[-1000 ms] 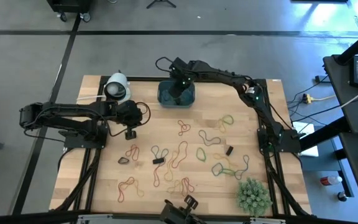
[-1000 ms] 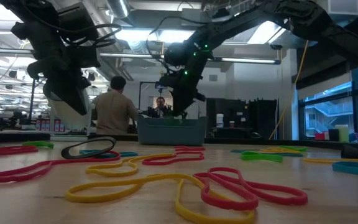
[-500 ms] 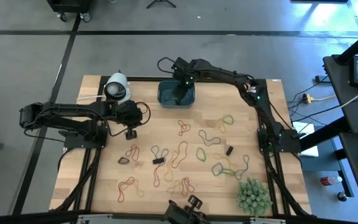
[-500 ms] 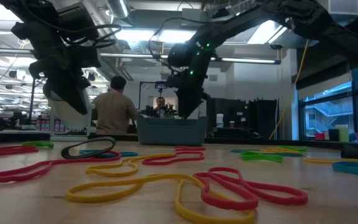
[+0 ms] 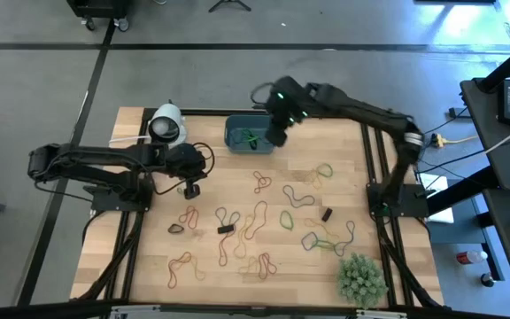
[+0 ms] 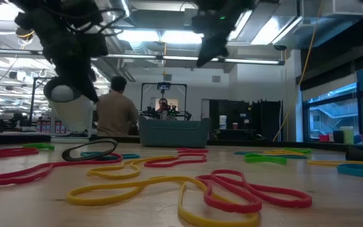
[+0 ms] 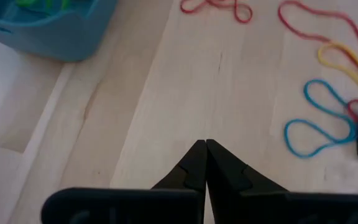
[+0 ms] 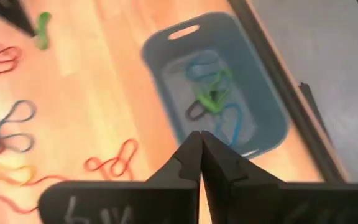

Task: Pick and place rubber bands into bin
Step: Put the red rubber band into the blue bin

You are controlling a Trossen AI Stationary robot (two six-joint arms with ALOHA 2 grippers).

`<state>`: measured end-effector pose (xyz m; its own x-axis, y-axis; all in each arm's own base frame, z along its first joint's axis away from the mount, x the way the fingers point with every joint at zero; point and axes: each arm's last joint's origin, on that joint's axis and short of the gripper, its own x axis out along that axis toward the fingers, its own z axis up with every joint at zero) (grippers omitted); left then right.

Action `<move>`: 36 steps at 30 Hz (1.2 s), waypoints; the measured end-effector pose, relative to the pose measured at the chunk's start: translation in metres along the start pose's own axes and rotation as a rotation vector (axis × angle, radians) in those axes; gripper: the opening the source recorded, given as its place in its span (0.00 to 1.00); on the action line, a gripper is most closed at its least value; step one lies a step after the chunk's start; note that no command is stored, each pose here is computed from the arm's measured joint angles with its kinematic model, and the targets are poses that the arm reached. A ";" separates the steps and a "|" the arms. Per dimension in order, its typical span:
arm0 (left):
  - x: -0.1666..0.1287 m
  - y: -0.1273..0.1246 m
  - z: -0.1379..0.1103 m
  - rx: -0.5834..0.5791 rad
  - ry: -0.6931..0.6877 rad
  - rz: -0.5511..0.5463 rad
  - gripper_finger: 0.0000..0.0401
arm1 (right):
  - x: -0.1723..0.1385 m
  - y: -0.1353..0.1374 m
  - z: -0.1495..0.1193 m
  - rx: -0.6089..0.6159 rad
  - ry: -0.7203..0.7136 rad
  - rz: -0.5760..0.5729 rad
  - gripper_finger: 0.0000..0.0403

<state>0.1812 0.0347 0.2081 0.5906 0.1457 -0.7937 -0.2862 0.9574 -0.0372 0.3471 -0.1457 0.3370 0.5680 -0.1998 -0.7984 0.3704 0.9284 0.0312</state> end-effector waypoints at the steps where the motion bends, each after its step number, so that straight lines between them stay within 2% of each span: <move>1: -0.002 -0.002 0.002 -0.005 0.002 0.010 0.00 | -0.003 0.006 -0.011 0.009 -0.017 0.009 0.02; 7: -0.017 -0.021 0.012 -0.040 0.019 0.004 0.00 | -0.028 0.047 -0.089 0.067 -0.115 0.094 0.01; 12: -0.025 -0.041 0.019 -0.055 0.137 0.008 0.00 | -0.048 0.077 -0.147 0.089 -0.205 0.168 0.01; 15: -0.023 -0.054 0.021 -0.093 0.234 0.037 0.01 | -0.051 0.084 -0.178 0.102 -0.201 0.182 0.01; 19: -0.016 -0.069 0.020 -0.225 0.361 0.106 0.01 | -0.053 0.086 -0.208 0.142 -0.186 0.200 0.01; 26: 0.006 -0.089 0.010 -0.472 0.494 0.211 0.02 | -0.048 0.082 -0.229 0.161 -0.169 0.184 0.01; 32: 0.027 -0.100 0.001 -0.568 0.567 0.300 0.12 | -0.046 0.081 -0.231 0.123 -0.165 0.180 0.00; 36: 0.041 -0.102 -0.005 -0.587 0.620 0.349 0.21 | -0.046 0.081 -0.231 0.111 -0.166 0.179 0.02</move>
<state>0.2314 -0.0586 0.1766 -0.0629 0.0809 -0.9947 -0.8090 0.5796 0.0983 0.1811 0.0116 0.2371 0.7410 -0.0924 -0.6651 0.3262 0.9153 0.2363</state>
